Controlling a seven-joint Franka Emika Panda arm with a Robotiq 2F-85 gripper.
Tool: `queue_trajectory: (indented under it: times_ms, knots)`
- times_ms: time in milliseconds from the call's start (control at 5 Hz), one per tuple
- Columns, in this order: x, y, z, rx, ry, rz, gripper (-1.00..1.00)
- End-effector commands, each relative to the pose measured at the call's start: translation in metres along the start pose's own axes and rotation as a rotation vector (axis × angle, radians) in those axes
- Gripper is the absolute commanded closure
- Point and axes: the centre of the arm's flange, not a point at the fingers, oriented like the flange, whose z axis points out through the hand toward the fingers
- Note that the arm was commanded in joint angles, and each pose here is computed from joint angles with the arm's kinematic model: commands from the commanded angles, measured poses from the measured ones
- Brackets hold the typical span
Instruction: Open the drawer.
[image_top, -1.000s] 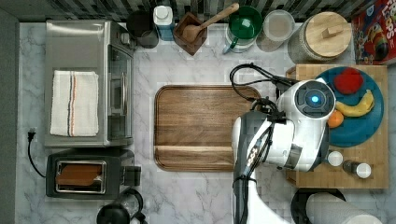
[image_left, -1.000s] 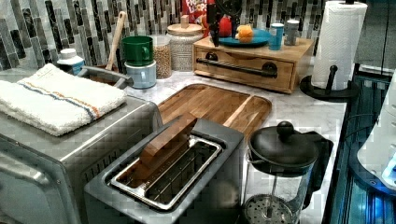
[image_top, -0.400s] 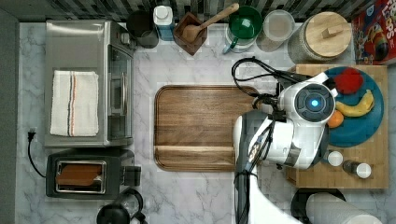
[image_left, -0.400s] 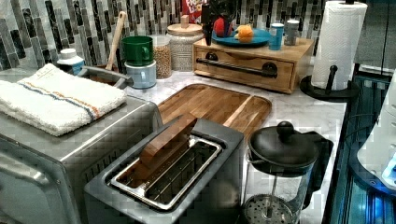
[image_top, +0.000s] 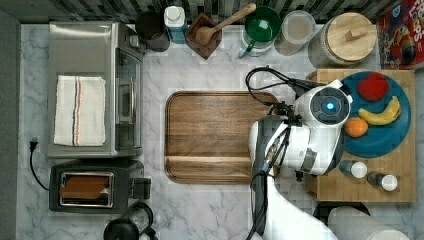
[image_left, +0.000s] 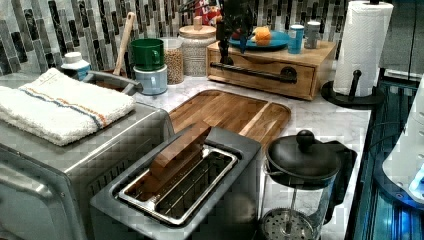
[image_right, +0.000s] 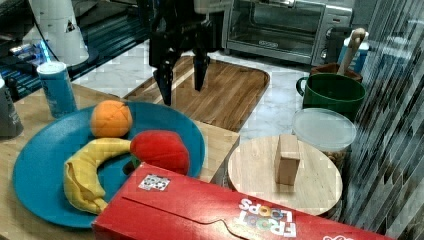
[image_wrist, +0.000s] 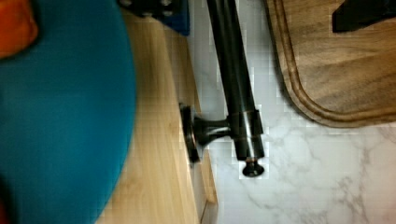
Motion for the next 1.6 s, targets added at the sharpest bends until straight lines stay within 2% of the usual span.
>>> queue_trajectory:
  times_ms: [200, 400, 800, 1200, 1600]
  knots:
    - [-0.018, -0.006, 0.047, 0.002, -0.006, 0.063, -1.00]
    - [-0.016, -0.012, 0.062, 0.017, -0.019, 0.044, -1.00]
    - [-0.019, -0.020, 0.074, 0.035, -0.010, 0.003, -1.00]
    - [-0.023, -0.078, 0.062, 0.137, -0.073, -0.093, -1.00]
    - [-0.024, -0.140, 0.075, 0.203, -0.044, -0.115, -1.00]
